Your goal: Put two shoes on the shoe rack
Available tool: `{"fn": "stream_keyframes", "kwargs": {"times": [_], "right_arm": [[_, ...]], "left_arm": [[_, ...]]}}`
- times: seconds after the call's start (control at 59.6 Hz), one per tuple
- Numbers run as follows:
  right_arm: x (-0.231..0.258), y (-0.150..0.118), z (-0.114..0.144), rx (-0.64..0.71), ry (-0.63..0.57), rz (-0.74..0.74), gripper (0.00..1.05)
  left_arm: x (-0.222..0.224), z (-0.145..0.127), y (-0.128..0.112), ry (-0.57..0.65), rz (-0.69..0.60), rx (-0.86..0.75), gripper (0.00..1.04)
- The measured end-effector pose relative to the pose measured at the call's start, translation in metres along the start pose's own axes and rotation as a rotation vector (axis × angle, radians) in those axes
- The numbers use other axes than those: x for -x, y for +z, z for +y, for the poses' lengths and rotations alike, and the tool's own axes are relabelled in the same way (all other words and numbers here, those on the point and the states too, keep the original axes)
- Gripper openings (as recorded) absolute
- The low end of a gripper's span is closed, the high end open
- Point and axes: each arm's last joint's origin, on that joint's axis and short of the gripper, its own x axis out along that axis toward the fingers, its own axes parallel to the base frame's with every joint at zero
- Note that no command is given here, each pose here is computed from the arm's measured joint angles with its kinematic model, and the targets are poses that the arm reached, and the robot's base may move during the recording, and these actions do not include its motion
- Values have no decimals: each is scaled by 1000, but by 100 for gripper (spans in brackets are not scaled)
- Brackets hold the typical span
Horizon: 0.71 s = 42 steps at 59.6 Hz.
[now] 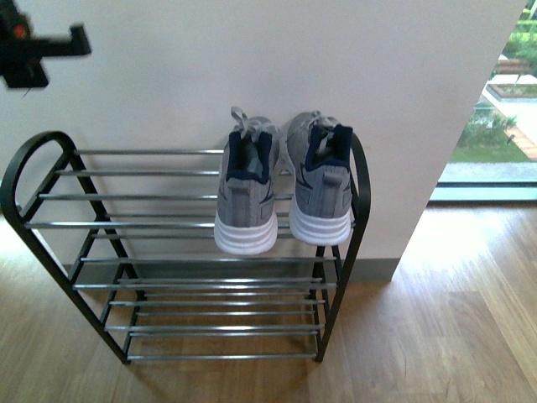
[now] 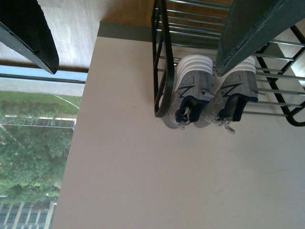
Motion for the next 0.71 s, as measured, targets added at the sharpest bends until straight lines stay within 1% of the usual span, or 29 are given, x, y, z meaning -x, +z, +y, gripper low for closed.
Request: {"fn": "stream_keyframes", "kwargs": {"times": [0.034, 0.084, 0.118, 0.302, 0.705], "right_arm": [[0, 0, 0, 0, 0, 0, 95], [0, 0, 0, 0, 0, 0, 95], [0, 0, 0, 0, 0, 0, 95], [0, 0, 0, 0, 0, 0, 95], [0, 0, 0, 0, 0, 0, 95]], "left_arm": [[5, 3, -1, -3, 5, -4, 13], [18, 9, -4, -8, 19, -11, 4], [23, 11, -4, -9, 23, -10, 1], [65, 33, -2, 2, 19, -18, 1], [117, 50, -1, -1, 26, -21, 1]]}}
